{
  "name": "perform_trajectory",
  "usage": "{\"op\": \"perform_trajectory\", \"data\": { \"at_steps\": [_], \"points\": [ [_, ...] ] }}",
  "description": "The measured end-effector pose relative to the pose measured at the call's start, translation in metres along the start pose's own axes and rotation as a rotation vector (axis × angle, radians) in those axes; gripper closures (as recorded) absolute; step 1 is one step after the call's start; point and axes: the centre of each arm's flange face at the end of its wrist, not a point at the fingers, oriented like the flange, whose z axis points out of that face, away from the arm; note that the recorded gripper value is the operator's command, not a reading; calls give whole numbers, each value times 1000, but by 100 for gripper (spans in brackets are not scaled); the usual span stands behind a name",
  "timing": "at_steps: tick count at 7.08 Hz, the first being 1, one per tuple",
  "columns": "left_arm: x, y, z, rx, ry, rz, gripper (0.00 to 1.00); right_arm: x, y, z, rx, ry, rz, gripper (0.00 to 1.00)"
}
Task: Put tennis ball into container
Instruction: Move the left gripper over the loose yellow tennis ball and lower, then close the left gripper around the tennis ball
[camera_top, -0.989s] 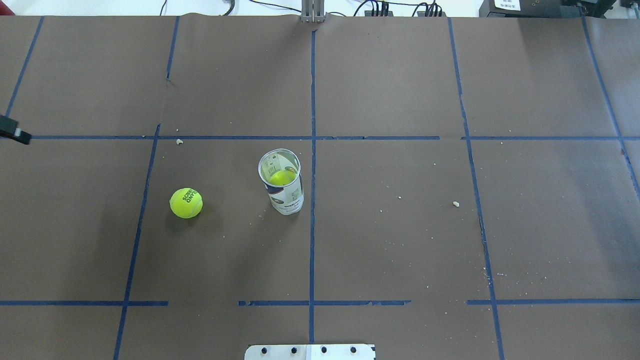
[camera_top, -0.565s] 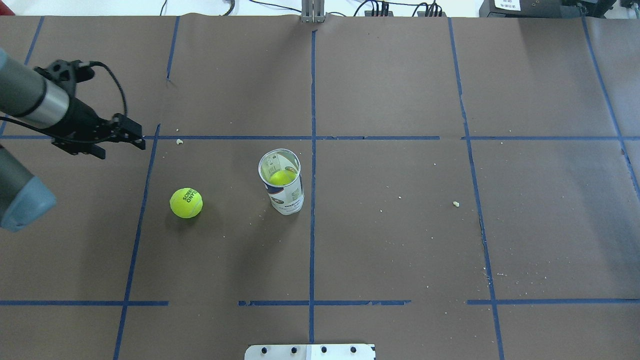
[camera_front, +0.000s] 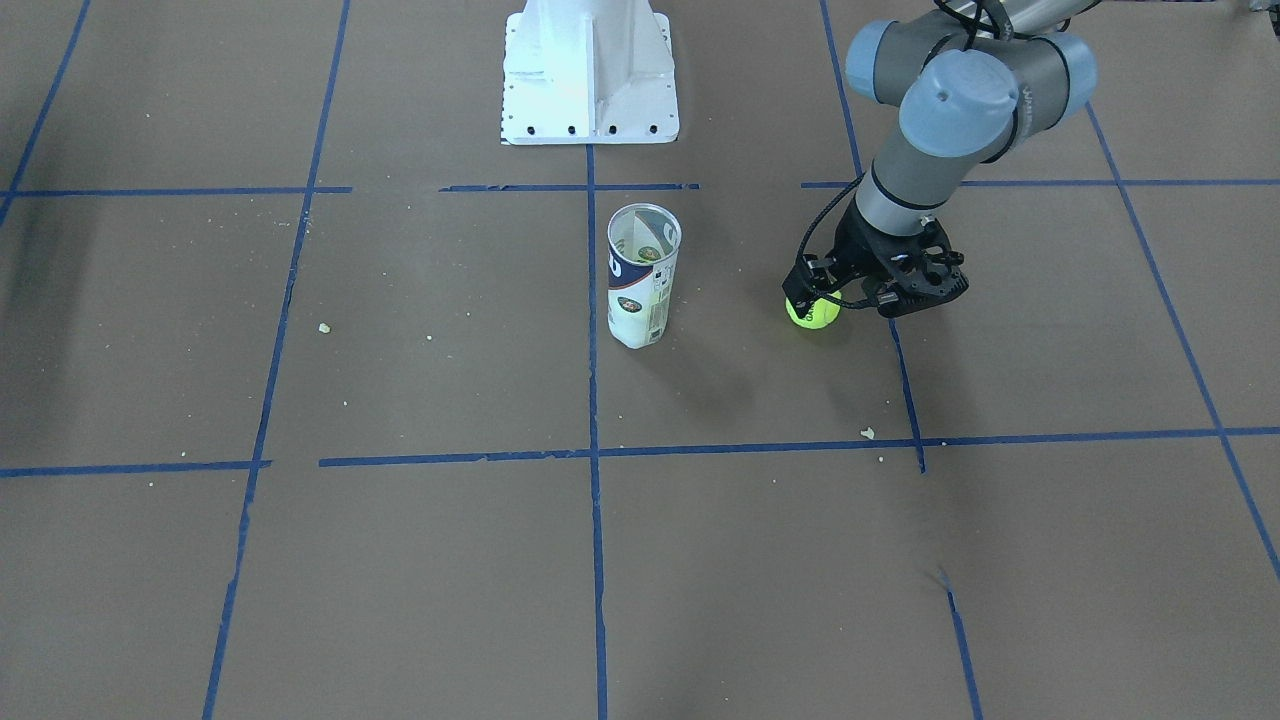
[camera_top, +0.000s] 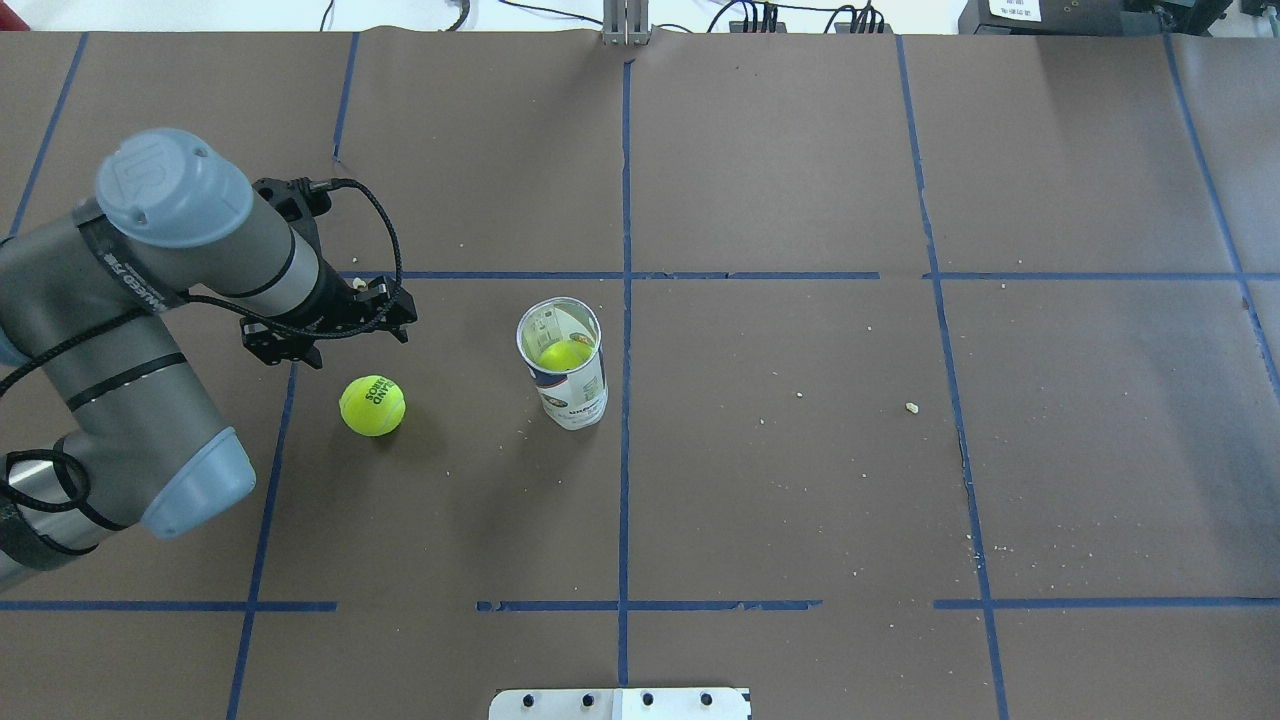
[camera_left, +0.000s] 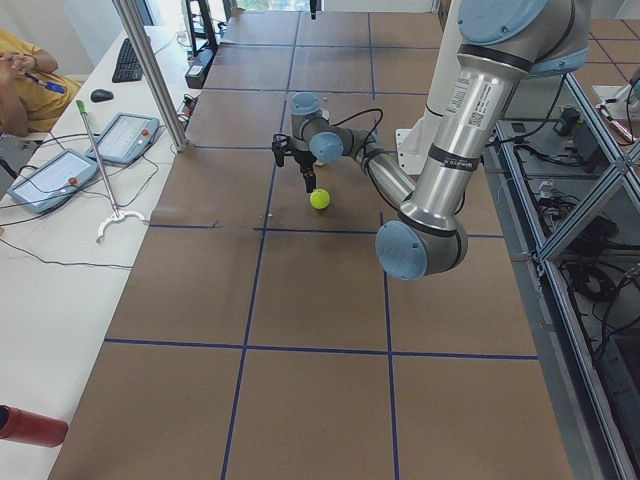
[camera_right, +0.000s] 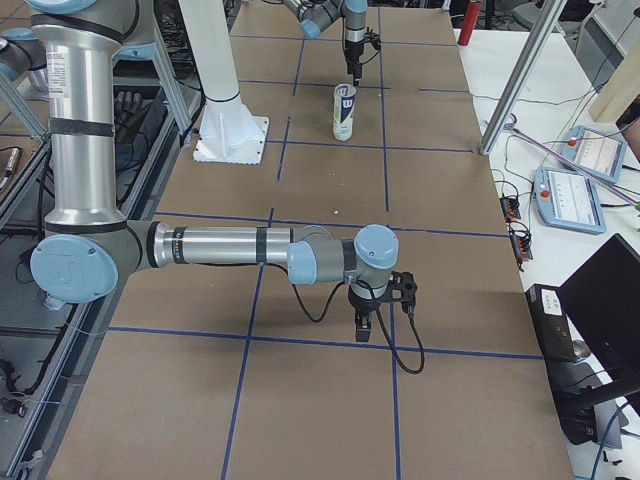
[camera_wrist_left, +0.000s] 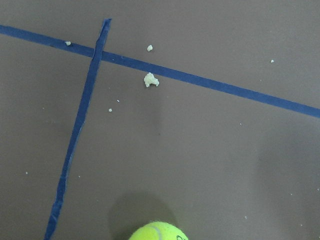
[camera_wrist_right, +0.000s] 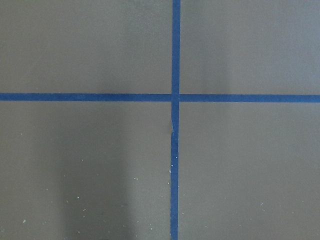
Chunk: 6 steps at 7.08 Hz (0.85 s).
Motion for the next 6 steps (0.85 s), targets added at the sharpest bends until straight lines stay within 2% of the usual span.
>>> {"op": "perform_trajectory", "data": {
  "at_steps": [3,6],
  "points": [
    [-1,29,25,57,-21,12,0,0,0,0,0,0,0,0],
    [-14,39,37,56,-8,33,0,0,0,0,0,0,0,0]
  ]
}}
